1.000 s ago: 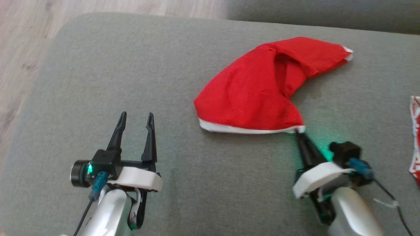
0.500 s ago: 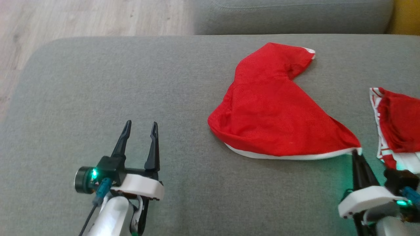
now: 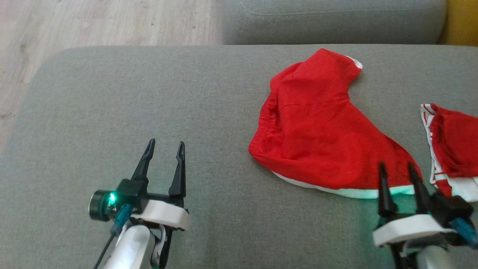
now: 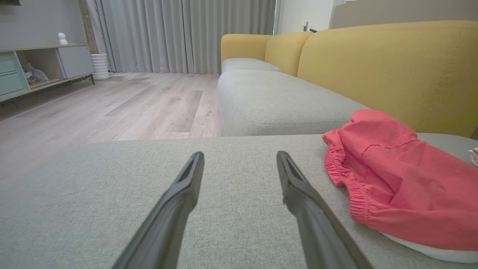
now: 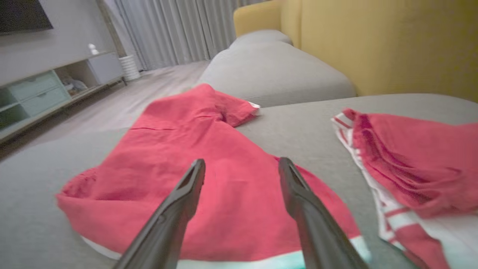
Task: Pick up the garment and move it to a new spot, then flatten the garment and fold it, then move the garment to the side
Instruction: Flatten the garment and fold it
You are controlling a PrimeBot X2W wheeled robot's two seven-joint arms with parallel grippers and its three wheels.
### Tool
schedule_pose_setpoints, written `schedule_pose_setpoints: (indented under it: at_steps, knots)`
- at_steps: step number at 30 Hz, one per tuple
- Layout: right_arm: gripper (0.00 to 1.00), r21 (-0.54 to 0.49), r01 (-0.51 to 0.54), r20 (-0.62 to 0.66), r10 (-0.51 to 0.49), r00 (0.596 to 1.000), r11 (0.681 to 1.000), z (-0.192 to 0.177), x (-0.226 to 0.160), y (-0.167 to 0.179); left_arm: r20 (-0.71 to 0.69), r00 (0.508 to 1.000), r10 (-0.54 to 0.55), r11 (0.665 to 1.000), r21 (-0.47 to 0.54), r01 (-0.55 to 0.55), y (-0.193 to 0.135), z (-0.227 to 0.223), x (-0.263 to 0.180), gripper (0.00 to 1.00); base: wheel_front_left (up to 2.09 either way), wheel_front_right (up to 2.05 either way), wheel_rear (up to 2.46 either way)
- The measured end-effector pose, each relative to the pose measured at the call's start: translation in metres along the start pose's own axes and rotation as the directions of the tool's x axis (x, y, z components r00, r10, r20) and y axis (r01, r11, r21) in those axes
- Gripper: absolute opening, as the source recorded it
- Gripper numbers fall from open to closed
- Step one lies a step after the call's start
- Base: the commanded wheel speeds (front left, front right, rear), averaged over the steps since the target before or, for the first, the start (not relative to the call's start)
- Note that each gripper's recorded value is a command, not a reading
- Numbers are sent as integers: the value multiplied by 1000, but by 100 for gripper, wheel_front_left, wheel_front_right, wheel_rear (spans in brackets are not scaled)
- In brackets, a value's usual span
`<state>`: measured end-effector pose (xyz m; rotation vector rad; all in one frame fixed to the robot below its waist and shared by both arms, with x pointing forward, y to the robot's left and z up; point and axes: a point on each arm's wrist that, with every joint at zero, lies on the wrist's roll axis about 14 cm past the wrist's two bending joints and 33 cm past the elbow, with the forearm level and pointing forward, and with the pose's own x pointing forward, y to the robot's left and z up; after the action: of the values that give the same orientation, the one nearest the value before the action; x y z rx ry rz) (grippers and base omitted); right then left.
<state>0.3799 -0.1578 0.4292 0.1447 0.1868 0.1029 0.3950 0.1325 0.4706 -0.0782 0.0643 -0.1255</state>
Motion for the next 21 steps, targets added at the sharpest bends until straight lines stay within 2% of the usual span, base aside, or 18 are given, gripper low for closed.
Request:
schedule_pose_setpoints:
  at_steps: [5,10,12,15,21]
  knots:
    - [100,15,-208,51,207,977,978,10,4,70,-4,1000,16,1000,-4,-16,6,-1,-5,100,0,0,0]
    - [100,-7,-383,5,384,924,924,-3,3,129,-15,999,50,999,-10,-50,15,-5,-11,100,0,0,0]
    - [100,-50,-449,-73,445,893,892,-15,7,149,-23,998,63,998,-13,-63,19,-8,-13,100,0,0,0]
    - [100,-95,-507,-159,490,857,857,-24,23,168,-35,996,83,996,-16,-84,24,-12,-16,100,0,0,0]
    - [100,-114,-568,-286,521,804,815,-51,42,186,-48,992,120,993,-17,-121,35,-15,-21,100,0,0,0]
